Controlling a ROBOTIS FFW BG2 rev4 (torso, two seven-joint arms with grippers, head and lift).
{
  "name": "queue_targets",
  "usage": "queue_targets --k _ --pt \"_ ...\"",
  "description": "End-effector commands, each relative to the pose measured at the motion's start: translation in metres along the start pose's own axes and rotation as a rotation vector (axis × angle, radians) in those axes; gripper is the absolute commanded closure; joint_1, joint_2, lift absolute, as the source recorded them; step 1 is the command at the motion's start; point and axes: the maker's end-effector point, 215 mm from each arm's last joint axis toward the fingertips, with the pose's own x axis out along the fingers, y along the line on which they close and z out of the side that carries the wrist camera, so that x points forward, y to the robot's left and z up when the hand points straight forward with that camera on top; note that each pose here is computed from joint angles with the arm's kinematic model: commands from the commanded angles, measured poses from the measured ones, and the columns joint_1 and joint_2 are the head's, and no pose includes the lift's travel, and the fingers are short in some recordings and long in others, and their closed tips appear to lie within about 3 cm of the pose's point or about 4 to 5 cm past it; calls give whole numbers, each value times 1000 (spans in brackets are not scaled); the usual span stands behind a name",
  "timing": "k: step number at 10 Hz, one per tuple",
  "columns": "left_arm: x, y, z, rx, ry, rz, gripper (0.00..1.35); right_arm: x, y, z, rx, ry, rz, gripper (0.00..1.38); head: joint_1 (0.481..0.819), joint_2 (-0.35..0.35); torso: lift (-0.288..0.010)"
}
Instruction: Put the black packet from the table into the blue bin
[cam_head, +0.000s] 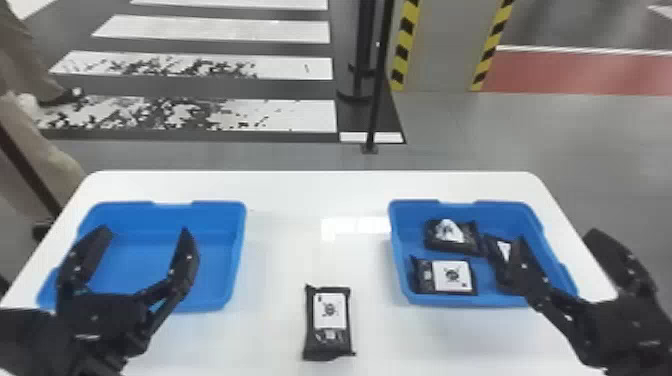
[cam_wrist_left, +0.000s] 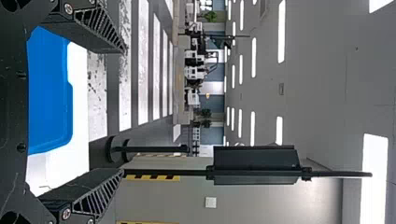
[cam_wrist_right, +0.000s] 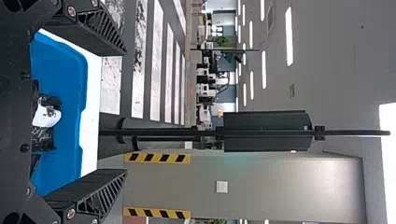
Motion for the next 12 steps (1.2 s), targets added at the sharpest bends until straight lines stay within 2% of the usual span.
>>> queue_targets --k 1,6,8,11,12 --pt "0 0 0 0 0 0 117 0 0 1 -1 -1 0 127 695 -49 -110" --pt "0 0 0 0 0 0 116 0 0 -1 2 3 0 127 695 -48 -110" --pt "0 0 0 0 0 0 116 1 9 -5 1 33 18 127 695 -48 -110" --pt "0 0 -2 -1 5 1 117 17 82 -34 62 132 185 127 695 -12 -110" --pt "0 0 -2 -1 5 1 116 22 103 -59 78 205 253 125 695 27 -110"
